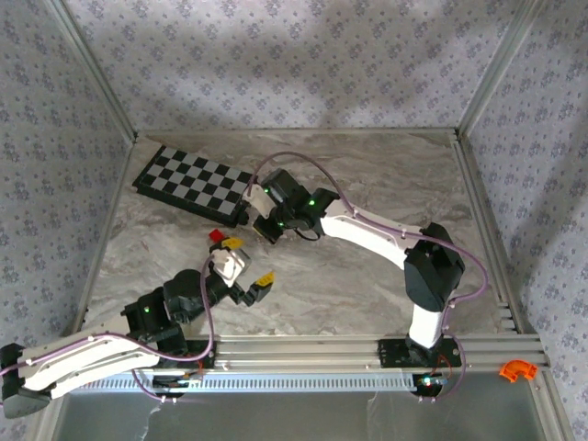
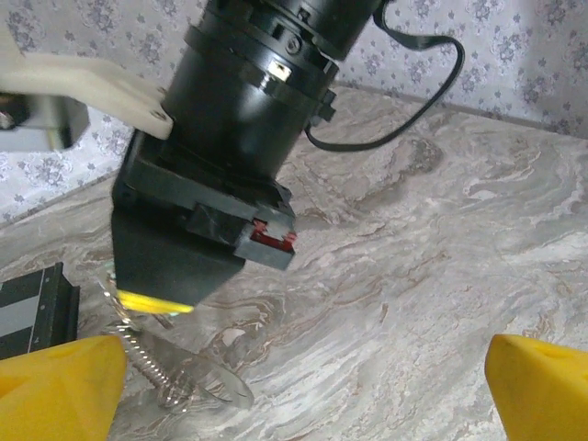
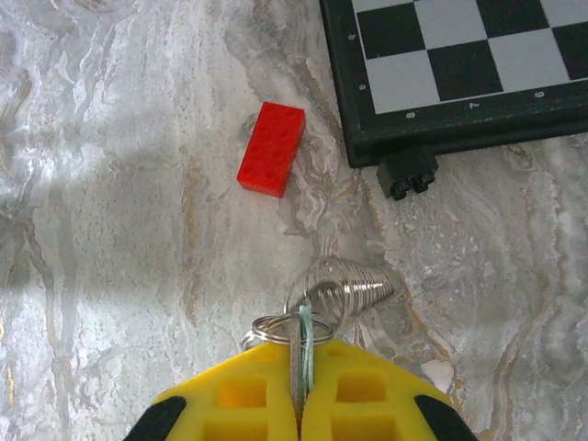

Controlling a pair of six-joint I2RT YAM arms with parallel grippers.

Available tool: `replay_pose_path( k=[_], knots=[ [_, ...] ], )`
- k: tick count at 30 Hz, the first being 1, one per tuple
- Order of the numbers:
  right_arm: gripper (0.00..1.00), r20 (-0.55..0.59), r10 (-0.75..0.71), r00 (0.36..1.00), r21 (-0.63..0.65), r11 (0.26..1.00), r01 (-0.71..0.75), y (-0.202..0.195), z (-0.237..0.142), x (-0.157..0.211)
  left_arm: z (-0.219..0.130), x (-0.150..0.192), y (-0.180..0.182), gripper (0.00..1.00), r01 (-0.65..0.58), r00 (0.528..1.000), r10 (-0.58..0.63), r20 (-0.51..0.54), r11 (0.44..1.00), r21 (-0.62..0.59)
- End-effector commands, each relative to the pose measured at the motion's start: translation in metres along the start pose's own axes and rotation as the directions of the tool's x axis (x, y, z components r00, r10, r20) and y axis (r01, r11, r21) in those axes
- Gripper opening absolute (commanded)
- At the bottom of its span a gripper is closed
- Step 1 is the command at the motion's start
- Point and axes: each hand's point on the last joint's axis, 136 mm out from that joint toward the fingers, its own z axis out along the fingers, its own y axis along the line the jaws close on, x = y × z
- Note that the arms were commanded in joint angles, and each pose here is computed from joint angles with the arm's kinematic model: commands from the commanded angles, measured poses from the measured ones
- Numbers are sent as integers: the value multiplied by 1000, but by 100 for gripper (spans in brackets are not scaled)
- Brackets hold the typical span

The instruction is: Put the keys on the keyring

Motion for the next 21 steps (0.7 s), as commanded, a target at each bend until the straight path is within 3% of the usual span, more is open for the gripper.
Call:
replay_pose_path(
  k=[1,21],
  knots=[
    [0,24,14,1000,-31,999,-14,8,-11,-3,-1,-4,6,99,10,1000,-9,30,1000,-28],
    [0,-44,81,996,-111,990,-85,28,-18,47,-2,-6,7,99,12,999,-10,42,1000,-28]
  ],
)
